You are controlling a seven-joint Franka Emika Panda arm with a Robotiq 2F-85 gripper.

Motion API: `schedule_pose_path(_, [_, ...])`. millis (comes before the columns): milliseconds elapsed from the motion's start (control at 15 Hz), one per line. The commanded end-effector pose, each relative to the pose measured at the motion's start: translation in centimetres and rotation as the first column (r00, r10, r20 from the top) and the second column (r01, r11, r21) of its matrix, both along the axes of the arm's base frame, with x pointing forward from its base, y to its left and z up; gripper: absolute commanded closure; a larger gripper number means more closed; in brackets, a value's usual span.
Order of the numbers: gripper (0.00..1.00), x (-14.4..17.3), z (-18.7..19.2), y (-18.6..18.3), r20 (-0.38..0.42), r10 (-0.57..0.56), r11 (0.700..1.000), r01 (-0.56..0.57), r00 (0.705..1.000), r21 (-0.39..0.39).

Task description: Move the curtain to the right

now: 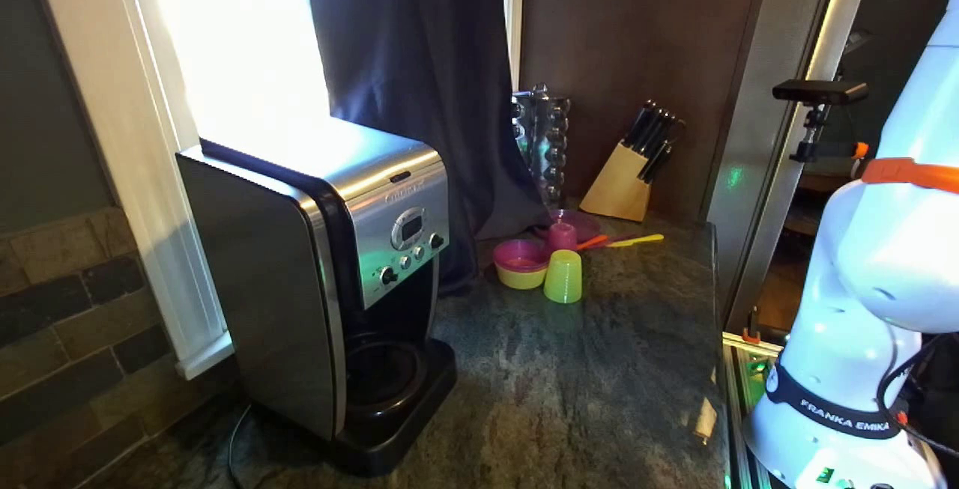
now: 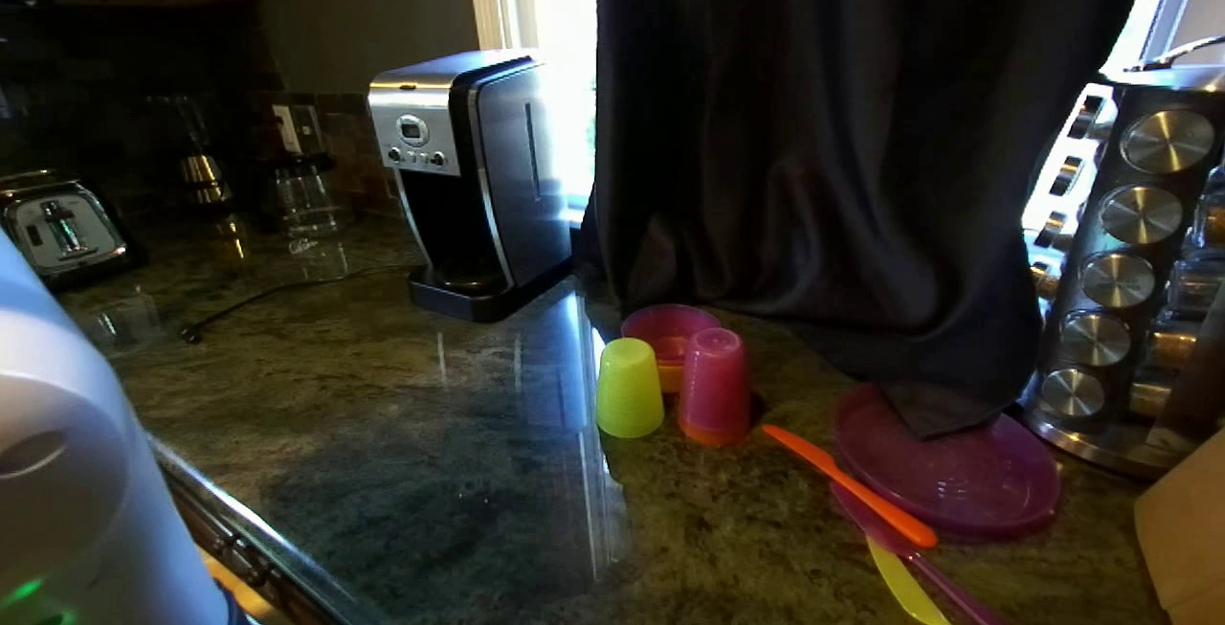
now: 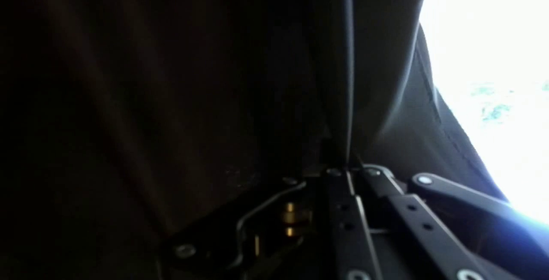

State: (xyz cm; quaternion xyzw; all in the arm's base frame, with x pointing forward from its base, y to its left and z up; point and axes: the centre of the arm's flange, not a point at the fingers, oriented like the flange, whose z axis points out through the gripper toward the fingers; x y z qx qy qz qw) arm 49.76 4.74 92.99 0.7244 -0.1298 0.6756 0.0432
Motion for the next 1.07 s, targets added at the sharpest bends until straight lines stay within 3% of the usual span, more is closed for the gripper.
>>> schedule_pose_path(0, [1.0, -3.0, 1.3, -4.9, -0.01, -0.084, 0.993, 0.085, 0.996, 0.082])
schedule_pose_path(267, [1.0, -5.4, 2.1, -9.9, 0.005, -0.201, 0.97, 0.198, 0.98, 0.141])
schedule_pose_path(533, [1.0, -6.8, 1.7, -14.5, -0.016, -0.353, 0.92, 0.35, 0.935, 0.176])
schedule_pose_path(600, [1.0, -7.1, 1.7, -15.0, -0.015, -0.36, 0.919, 0.358, 0.933, 0.168])
schedule_pose_path(667, [0.98, -5.7, 2.7, -13.8, 0.005, -0.3, 0.944, 0.296, 0.954, 0.149])
schedule_pose_path(1000, [0.98, -6.0, 2.6, -15.0, 0.003, -0.326, 0.934, 0.322, 0.945, 0.152])
